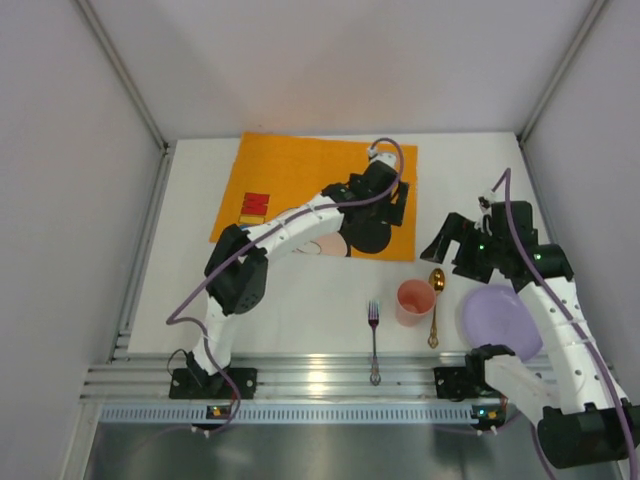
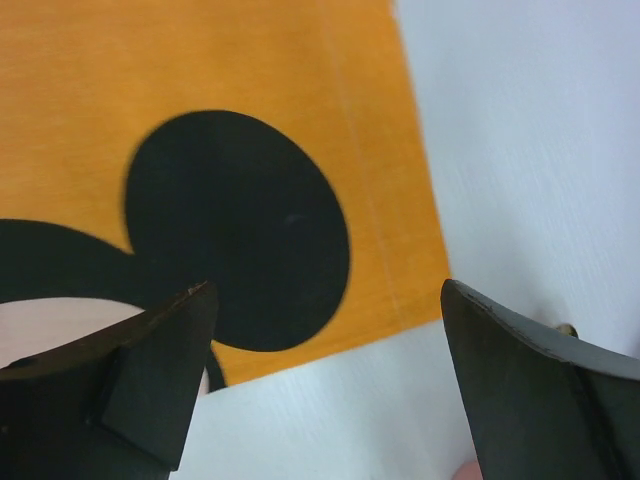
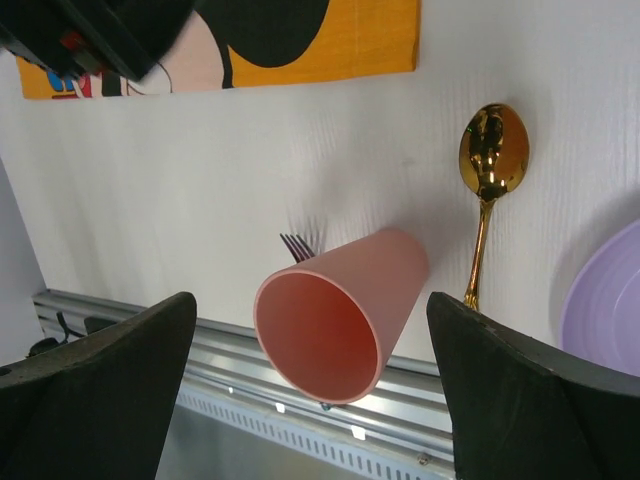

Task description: Set the dinner table for one person

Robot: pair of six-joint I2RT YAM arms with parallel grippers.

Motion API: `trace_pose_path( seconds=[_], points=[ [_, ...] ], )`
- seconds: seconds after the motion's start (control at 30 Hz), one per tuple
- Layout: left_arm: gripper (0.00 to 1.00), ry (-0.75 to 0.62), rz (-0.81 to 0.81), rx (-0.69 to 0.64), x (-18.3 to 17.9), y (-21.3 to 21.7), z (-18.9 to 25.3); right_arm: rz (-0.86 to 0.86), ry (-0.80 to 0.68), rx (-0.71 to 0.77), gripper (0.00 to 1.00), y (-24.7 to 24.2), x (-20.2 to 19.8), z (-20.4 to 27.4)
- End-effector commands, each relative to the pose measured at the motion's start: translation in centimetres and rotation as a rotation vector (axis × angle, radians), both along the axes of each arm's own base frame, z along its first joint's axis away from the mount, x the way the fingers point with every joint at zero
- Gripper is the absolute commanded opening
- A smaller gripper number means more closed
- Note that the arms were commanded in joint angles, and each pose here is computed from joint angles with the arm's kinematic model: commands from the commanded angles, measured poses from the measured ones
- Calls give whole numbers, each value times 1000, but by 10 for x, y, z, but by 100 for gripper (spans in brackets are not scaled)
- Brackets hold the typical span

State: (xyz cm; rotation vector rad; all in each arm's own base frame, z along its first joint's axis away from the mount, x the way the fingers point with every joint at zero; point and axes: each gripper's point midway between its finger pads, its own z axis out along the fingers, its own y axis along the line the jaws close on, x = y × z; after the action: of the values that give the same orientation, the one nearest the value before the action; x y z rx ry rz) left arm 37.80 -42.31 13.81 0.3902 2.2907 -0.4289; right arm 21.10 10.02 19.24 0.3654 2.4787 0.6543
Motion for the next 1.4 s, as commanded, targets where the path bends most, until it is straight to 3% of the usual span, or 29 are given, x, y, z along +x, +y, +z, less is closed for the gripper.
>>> trace_pose_path(
  seconds=[0.0, 0.17, 0.23, 0.33, 0.5, 0.77, 0.93, 1.1, 1.2, 1.37],
  points=[
    [99, -108, 202, -117, 36, 51, 87, 22, -47, -32, 100, 1, 2, 3],
    [99, -111, 415, -129, 72, 155, 100, 47, -78, -61, 100, 2, 2, 9],
    [99, -68, 495, -103, 78, 208, 73, 54, -90, -66, 100, 4, 4, 13],
    [97, -1, 551, -75, 82, 254, 32, 69, -94, -65, 100, 7, 5, 15],
    [96, 95, 581, 38, 83, 279, -19, 100, -83, -52, 100, 15, 8, 13],
    [94, 264, 535, 115, 83, 267, -86, 134, -61, -40, 100, 26, 23, 18],
    [93, 292, 510, 141, 69, 248, -99, 134, -49, -40, 100, 27, 21, 13],
    [93, 335, 445, 195, 27, 216, -118, 128, -44, -58, 100, 24, 21, 7],
    [93, 349, 390, 243, -17, 185, -130, 127, -41, -63, 100, 23, 21, 3],
    [93, 383, 385, 282, -63, 184, -146, 128, -49, -67, 100, 22, 20, 2]
  ],
)
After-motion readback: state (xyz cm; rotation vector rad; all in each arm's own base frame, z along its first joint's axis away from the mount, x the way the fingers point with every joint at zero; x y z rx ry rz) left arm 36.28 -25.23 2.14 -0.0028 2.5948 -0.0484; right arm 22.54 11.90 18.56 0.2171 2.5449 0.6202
